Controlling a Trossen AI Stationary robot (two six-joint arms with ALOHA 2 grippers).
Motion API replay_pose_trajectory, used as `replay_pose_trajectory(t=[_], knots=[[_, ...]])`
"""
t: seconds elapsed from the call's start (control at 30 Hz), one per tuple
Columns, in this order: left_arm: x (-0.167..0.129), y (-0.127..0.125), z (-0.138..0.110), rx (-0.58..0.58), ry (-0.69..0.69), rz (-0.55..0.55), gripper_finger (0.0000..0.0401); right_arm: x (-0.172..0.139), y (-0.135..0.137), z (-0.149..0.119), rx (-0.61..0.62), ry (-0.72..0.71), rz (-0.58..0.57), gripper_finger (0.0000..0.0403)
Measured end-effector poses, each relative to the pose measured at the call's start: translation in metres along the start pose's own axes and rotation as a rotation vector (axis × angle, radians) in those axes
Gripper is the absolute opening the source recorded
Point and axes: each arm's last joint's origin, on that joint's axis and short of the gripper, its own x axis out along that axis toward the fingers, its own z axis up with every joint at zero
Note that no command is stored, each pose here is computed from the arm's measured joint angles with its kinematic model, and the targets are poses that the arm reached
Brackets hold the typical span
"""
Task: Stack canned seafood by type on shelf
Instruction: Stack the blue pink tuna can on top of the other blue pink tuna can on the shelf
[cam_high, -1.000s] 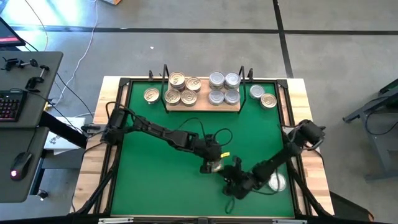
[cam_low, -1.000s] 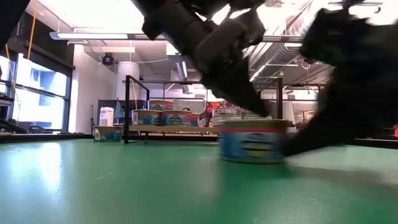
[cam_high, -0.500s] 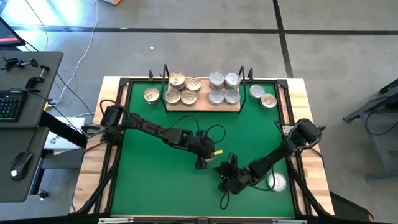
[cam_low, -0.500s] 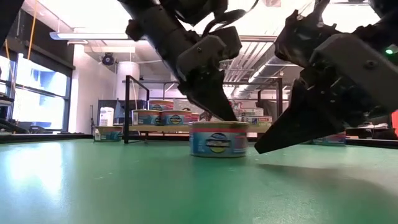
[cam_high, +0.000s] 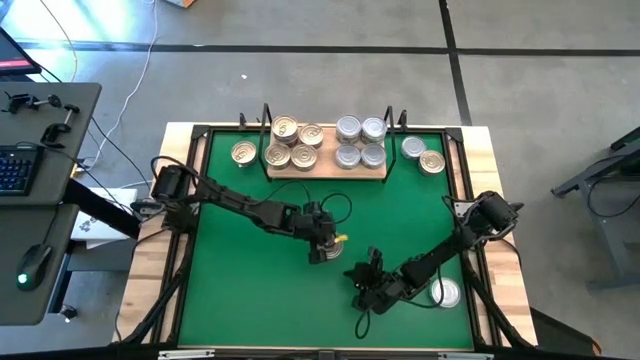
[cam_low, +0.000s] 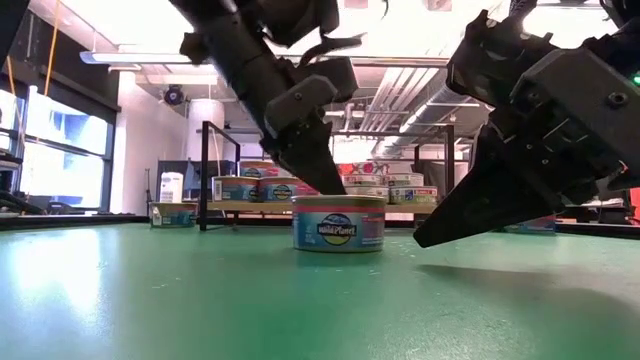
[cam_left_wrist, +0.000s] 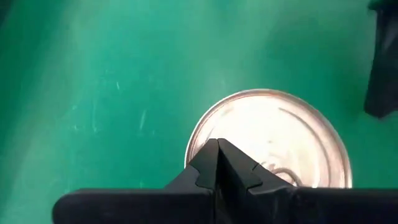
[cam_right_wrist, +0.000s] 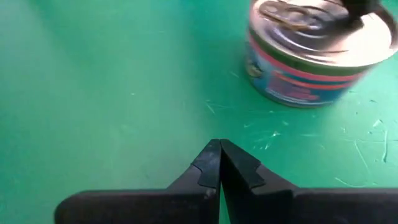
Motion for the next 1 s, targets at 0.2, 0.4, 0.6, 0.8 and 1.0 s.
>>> replay_pose_trajectory(t=[0.2, 0.4, 0.6, 0.8, 1.0], knots=[[0.009, 0.01, -0.014, -0.075, -0.084, -0.002, 0.0, 0.0, 0.0, 0.0, -0.003, 0.0, 0.0, 0.0], [0.002, 0.005, -0.013, -0.069, -0.097, -0.013, 0.0, 0.0, 0.0, 0.0, -0.003, -0.001, 0.0, 0.0], [-0.01, 0.006, -0.007, -0.078, -0.127, 0.001, 0.0, 0.0, 0.0, 0.0, -0.002, -0.001, 0.0, 0.0], [-0.002, 0.012, -0.01, -0.088, -0.105, 0.017, 0.0, 0.0, 0.0, 0.0, -0.001, -0.001, -0.001, 0.0], [0.004, 0.013, -0.012, -0.088, -0.095, 0.054, 0.0, 0.0, 0.0, 0.0, -0.001, -0.001, -0.001, 0.0]])
